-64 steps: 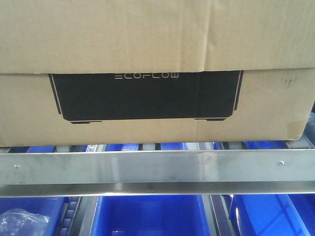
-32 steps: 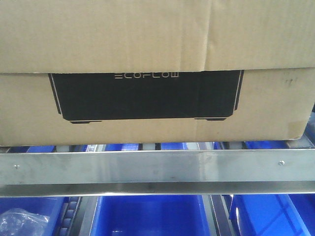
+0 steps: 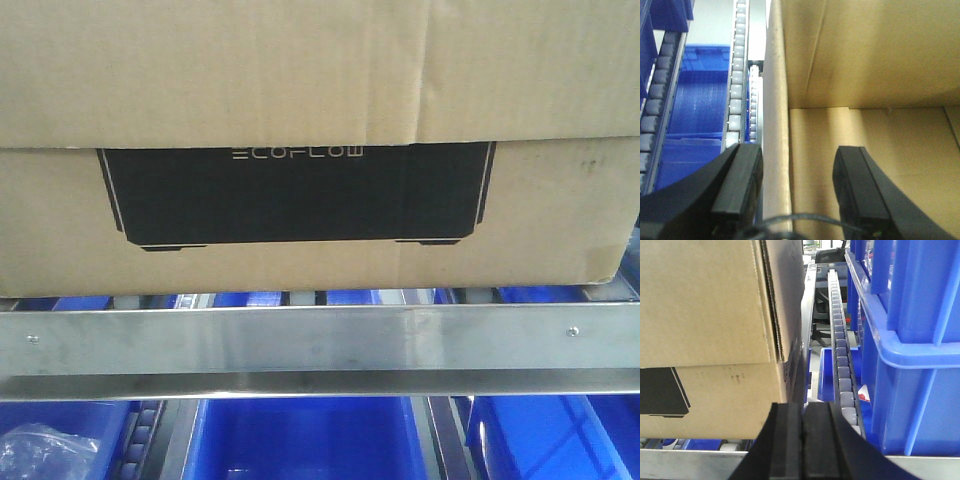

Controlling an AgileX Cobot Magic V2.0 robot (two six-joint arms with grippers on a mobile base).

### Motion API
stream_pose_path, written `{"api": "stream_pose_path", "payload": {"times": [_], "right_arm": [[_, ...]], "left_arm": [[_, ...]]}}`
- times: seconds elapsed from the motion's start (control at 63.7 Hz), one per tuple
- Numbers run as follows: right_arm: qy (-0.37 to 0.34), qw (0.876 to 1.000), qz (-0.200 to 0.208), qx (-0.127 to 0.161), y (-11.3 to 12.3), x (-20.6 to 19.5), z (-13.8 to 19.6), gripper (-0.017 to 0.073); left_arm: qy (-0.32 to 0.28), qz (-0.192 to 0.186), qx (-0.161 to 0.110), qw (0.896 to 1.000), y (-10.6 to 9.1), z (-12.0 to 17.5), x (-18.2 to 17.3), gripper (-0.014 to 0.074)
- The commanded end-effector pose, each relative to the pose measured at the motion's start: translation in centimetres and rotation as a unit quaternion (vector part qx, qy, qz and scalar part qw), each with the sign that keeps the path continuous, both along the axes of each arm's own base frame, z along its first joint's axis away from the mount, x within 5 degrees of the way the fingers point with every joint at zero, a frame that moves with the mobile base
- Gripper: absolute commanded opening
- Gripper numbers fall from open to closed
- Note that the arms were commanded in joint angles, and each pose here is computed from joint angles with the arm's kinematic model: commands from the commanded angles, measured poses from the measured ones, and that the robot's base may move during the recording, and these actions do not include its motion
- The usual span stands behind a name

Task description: Grab box from left shelf to table start

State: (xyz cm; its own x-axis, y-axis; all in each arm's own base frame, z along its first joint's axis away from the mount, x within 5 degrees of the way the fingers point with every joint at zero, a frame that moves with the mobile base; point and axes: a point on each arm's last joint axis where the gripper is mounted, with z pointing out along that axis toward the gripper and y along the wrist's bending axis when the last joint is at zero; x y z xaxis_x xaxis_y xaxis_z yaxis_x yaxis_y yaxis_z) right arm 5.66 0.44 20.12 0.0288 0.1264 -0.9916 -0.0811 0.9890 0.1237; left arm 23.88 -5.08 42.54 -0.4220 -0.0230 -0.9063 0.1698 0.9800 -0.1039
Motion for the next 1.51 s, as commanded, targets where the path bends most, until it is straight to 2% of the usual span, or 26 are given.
{"api": "stream_pose_path", "payload": {"times": [0.0, 0.063, 0.141, 0.408, 0.628, 0.988, 1.177, 1.49], "right_arm": [[-0.056, 0.998, -0.001, 0.001, 0.0, -0.3, 1.4, 0.0048], [-0.056, 0.998, -0.001, 0.001, 0.0, -0.3, 1.4, 0.0048], [-0.056, 0.998, -0.001, 0.001, 0.0, -0.3, 1.4, 0.0048], [-0.056, 0.998, -0.001, 0.001, 0.0, -0.3, 1.4, 0.0048], [-0.056, 0.998, -0.001, 0.001, 0.0, -0.3, 1.4, 0.0048], [-0.056, 0.998, -0.001, 0.001, 0.0, -0.3, 1.4, 0.0048], [-0.056, 0.998, -0.001, 0.001, 0.0, -0.3, 1.4, 0.0048], [-0.056, 0.998, -0.001, 0.001, 0.0, -0.3, 1.4, 0.0048]], "left_arm": [[-0.053, 0.003, -0.024, 0.998, 0.0, 2.3, -0.5, 0.0253], [-0.034, 0.009, -0.036, 0.999, 0.0, 2.4, -0.6, 0.0253], [-0.015, 0.011, -0.036, 0.999, 0.0, 2.5, -0.7, 0.0253], [0.041, 0.012, -0.019, 0.999, -0.1, 2.7, -0.2, 0.0253], [0.107, 0.016, 0.001, 0.994, -0.2, 2.7, 0.8, 0.0253], [0.121, 0.018, 0.008, 0.992, -0.4, 2.9, 1.7, 0.0253], [0.129, 0.024, 0.001, 0.991, -0.4, 2.9, 1.7, 0.0253], [0.152, 0.024, 0.006, 0.988, -0.7, 1.6, 3.1, 0.0253]]}}
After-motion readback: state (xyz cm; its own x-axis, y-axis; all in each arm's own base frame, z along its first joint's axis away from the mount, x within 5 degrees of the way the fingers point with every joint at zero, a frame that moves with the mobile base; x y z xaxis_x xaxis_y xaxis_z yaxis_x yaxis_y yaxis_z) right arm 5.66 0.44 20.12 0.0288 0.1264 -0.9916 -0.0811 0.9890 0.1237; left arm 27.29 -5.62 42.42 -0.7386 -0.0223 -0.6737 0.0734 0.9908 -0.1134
